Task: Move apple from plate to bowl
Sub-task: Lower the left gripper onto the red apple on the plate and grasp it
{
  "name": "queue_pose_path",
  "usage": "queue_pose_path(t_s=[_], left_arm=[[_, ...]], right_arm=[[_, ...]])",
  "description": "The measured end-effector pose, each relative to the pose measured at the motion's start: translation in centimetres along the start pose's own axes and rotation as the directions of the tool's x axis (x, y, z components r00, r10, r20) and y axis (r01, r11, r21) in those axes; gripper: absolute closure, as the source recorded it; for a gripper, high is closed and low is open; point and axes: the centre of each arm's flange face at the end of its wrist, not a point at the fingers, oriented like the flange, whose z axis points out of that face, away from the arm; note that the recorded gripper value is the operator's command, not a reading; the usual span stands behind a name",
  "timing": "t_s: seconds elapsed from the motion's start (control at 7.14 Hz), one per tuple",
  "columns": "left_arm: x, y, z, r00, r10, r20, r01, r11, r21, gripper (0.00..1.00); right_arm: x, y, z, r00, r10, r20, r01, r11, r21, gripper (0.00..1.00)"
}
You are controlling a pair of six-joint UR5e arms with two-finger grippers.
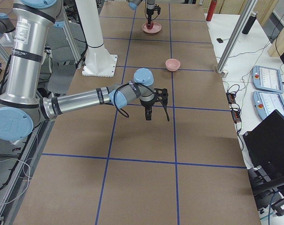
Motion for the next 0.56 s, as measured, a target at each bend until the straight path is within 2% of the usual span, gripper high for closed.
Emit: queue_pose_path(t_s=[0.28,0.56], left_arm=[[1.1,-0.1,-1.0,1.0,0.016,-0.026,-0.016,1.0,0.004,1.0],[5.3,0.3,-5.3,0.99,0.043,-0.138,-0.045,0.999,-0.012,1.0]], right_arm=[[0.0,0.0,0.0,1.0,0.001,0.0,-0.001,1.0,-0.001,0.01],[0.0,0.0,0.0,1.0,0.0,0.0,0.0,1.0,0.0,0.01]])
